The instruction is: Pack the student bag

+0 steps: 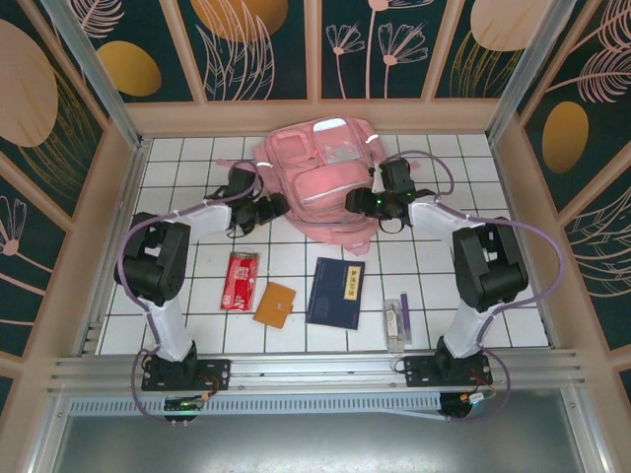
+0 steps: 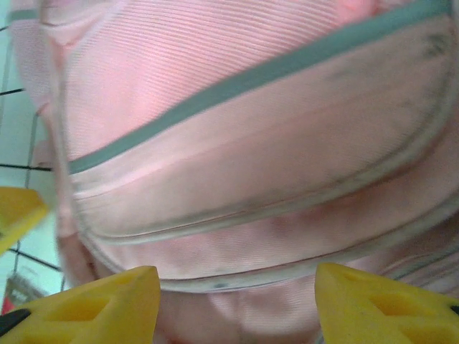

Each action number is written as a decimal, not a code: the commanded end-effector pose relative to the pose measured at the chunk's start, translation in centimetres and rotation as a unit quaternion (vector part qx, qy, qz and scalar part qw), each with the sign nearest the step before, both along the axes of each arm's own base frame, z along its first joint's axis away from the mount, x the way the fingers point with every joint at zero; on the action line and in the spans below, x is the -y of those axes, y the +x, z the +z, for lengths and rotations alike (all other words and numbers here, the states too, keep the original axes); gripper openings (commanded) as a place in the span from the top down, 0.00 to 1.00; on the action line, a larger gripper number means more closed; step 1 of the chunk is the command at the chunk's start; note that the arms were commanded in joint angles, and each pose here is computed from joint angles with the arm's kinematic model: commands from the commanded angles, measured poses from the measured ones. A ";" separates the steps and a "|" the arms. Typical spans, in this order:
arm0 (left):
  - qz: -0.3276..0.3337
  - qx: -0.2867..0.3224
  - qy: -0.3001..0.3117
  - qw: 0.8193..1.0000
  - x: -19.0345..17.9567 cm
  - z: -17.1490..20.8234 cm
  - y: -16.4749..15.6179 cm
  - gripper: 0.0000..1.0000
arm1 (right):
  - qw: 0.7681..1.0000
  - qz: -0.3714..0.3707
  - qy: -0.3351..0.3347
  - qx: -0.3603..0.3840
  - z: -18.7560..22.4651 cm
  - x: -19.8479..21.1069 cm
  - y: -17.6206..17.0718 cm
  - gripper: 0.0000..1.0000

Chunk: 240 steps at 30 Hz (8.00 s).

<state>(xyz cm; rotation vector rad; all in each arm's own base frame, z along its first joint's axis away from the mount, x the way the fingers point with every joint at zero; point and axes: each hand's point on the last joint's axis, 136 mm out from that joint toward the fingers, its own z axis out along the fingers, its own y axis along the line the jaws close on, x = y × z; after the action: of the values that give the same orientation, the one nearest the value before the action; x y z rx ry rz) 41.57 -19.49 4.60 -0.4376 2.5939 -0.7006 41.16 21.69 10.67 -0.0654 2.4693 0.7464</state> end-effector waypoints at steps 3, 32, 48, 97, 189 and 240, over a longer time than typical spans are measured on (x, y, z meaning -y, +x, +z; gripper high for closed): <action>-0.024 0.000 -0.093 0.995 3.4 3.1 -5.2 0.13 | 0.997 0.056 -0.008 0.058 3.1 -4.0 -1.3 0.40; 0.021 0.087 0.020 0.996 -4.8 7.1 0.8 0.05 | 0.953 0.274 0.000 0.126 3.9 -13.5 -2.6 1.00; 0.050 0.015 0.043 0.998 -3.5 -0.8 8.3 0.21 | 0.967 0.206 0.000 0.151 8.8 -11.1 -0.8 0.68; 0.070 0.018 -0.017 0.997 -6.9 1.2 9.6 0.30 | 0.778 0.444 -0.089 0.435 10.1 -16.0 -7.0 1.00; -0.227 0.058 0.282 0.930 10.2 6.1 2.2 1.00 | 0.990 0.057 0.066 0.109 5.7 10.2 3.0 0.57; -0.208 0.074 0.290 0.931 6.8 13.9 4.6 1.00 | 0.813 0.457 -0.170 0.318 -1.3 1.1 2.8 0.56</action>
<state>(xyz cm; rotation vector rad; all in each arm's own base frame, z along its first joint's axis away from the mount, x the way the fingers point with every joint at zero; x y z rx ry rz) 46.46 -26.75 12.16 0.2879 2.6878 0.0542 43.40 19.68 9.41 -1.4283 1.8315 0.4774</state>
